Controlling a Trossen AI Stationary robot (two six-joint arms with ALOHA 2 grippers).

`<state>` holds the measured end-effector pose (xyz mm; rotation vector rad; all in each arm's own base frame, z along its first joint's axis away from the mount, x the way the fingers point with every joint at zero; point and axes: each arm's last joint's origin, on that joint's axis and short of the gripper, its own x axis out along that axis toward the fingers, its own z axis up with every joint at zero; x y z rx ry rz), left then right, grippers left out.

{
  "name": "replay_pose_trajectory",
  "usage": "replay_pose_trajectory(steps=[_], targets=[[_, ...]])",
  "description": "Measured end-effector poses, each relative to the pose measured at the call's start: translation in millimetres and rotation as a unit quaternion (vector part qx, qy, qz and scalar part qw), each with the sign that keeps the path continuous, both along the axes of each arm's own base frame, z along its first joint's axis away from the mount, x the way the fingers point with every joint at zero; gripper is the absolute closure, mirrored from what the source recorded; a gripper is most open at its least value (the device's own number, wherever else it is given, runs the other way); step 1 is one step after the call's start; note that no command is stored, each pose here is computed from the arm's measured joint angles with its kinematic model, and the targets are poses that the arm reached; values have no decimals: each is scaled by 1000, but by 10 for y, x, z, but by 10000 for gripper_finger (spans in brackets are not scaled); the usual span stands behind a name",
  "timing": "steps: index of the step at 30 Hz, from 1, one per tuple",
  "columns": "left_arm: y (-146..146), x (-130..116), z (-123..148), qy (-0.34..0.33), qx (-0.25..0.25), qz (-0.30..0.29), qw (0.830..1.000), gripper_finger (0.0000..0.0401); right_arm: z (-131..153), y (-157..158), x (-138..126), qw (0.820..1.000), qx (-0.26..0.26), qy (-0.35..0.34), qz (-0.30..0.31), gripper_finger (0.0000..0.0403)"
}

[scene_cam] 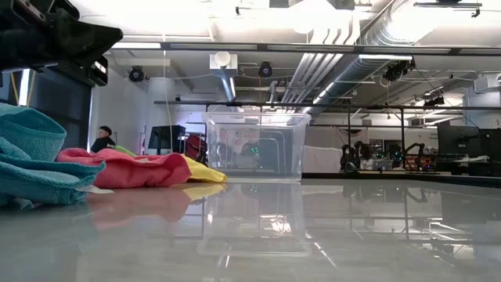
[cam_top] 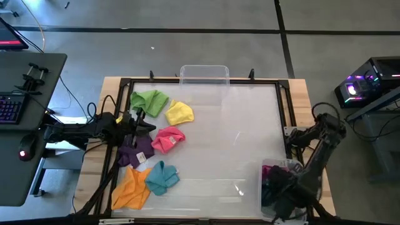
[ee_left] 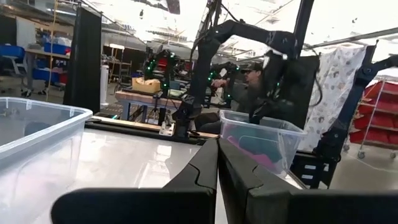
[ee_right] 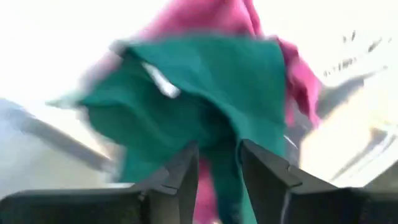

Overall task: Sort towels by color in basket
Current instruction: Put the green microfiber cloth into the bottom transparent bin, then put the pink microfiber cloth into the top transparent bin

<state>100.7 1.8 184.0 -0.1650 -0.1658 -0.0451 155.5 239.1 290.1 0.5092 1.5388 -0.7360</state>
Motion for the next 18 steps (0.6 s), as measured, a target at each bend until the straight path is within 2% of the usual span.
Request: replay_pose_trajectory(steps=[2,4,6,9,11,15,18], targets=[[0,0,0,0,-7,-1,1000,401,179,5,18,997,-15,-77,4,285],[0,0,-1,1,-8,-1,1000,401,307,-2,51,984,-45,-164,50,284],[0,0,0,0,-8,-2,1000,401,407,-18,110,957,-102,-252,104,284],[0,0,1,0,-8,-2,1000,401,478,-71,213,893,-217,-356,167,284],[-7,1,-7,4,-6,-13,1000,401,501,-124,322,870,-260,-375,189,284],[-16,-4,19,-5,3,-28,1000,401,468,-278,636,866,-282,-346,226,284],[-31,3,28,-2,31,-35,999,401,324,-396,971,861,-274,-327,277,284]])
